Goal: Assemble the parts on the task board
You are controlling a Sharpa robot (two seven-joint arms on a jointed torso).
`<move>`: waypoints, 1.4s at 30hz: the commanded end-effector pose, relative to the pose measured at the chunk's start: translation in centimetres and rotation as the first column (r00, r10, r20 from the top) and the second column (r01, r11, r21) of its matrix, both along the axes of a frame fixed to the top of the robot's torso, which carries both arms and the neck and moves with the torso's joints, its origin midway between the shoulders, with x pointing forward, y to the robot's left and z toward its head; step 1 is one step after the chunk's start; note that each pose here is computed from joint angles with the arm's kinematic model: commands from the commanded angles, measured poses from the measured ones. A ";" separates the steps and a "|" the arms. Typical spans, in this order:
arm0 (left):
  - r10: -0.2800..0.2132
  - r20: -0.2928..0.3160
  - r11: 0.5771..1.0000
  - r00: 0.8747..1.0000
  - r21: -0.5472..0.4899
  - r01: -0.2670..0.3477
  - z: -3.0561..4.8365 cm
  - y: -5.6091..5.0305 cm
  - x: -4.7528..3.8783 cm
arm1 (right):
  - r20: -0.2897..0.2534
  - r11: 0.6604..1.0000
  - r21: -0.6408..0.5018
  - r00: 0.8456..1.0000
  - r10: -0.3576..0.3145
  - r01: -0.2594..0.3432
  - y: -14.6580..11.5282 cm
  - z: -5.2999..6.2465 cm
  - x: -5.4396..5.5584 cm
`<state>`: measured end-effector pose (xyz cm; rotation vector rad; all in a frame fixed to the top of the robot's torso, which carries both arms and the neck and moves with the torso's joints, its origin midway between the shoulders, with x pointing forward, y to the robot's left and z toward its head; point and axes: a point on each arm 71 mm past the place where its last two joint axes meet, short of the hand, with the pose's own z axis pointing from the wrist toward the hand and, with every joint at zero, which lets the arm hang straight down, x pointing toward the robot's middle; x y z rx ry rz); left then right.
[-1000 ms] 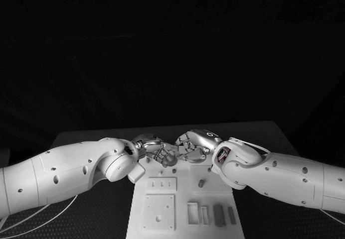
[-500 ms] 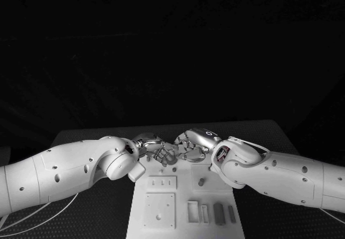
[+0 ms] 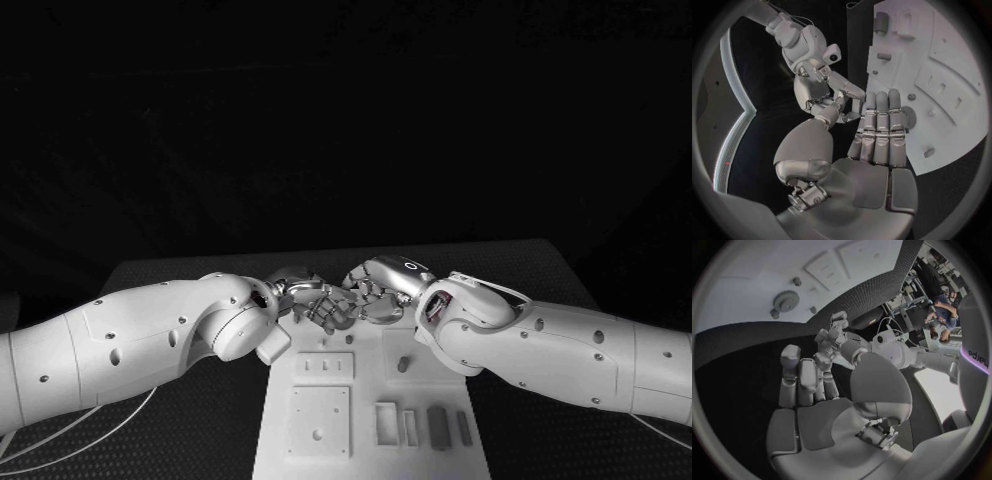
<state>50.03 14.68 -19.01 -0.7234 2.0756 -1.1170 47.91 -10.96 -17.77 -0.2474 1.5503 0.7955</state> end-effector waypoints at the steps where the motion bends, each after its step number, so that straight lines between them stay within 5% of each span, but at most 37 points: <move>1: -0.036 0.010 0.999 0.999 -0.024 0.036 0.33 -0.8 -0.25 | -0.001 1.000 -0.017 1.000 0.025 -0.026 0.5 -0.2 -0.1; 42: -0.033 0.002 0.999 0.999 -0.026 0.033 0.23 -0.7 -0.10 | -0.013 0.999 -0.026 0.999 0.039 -0.039 0.9 -0.4 -0.2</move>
